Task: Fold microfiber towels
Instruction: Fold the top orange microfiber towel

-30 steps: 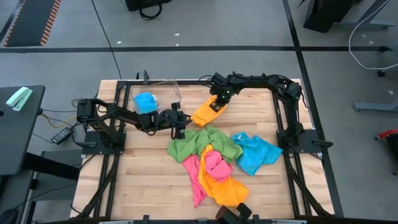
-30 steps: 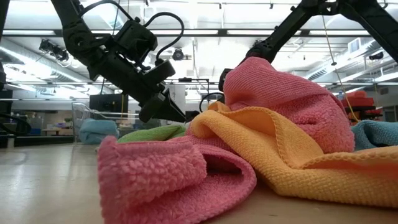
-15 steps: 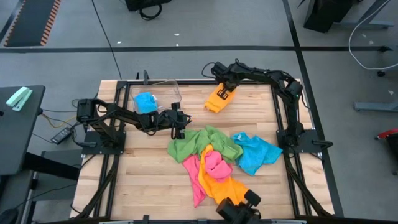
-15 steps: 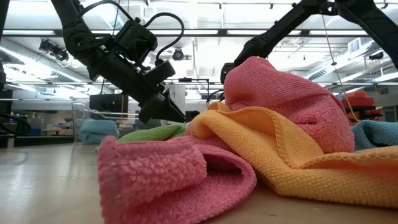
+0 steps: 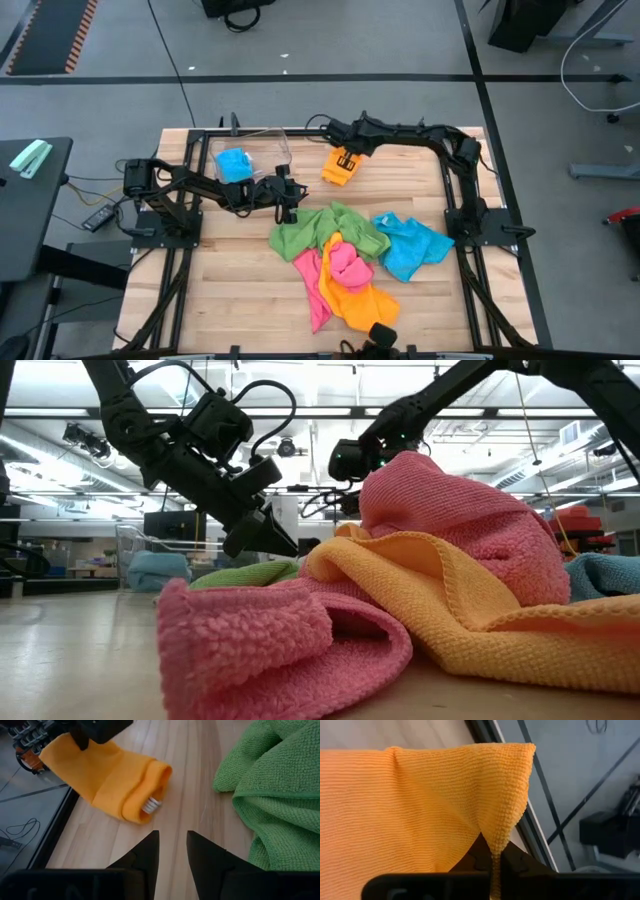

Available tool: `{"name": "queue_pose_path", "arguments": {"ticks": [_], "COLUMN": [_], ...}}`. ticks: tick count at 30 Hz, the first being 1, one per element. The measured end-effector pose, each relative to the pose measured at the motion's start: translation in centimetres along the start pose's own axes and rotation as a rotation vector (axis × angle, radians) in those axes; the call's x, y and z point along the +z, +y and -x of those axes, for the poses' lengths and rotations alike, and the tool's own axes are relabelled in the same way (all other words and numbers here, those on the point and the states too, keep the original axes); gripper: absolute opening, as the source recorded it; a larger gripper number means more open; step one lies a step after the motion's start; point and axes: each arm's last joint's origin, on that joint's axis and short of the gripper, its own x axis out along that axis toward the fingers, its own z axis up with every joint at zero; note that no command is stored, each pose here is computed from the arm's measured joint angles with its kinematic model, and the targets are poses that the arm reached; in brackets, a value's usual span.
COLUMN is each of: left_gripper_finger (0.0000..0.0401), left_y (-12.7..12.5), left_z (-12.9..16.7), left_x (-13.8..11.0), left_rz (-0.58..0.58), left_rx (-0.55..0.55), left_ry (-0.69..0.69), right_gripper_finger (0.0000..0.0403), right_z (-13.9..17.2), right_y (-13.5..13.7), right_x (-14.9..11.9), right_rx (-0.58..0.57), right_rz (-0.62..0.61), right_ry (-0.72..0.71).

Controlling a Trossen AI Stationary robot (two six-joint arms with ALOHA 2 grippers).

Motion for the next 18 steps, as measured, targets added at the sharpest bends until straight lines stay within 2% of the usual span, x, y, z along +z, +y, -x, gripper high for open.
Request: {"name": "queue_pose_path", "arguments": {"ticks": [11, 18], "left_gripper_finger": [0.0107, 0.0107], "left_y": [0.0, 0.0], "left_z": [0.0, 0.0], "left_x": [0.0, -0.1], "left_rz": [0.028, 0.044], "left_rx": [-0.001, -0.003], "left_ry": [0.001, 0.007], "right_gripper_finger": [0.0012, 0.0012], "right_z": [-0.2, 1.1], "right_y": [3.4, 5.2], "right_x": [-0.7, -0.4], "right_rx": [0.014, 0.025], "right_rz": [0.093, 0.131], "right_ry": [-0.06, -0.117]}}
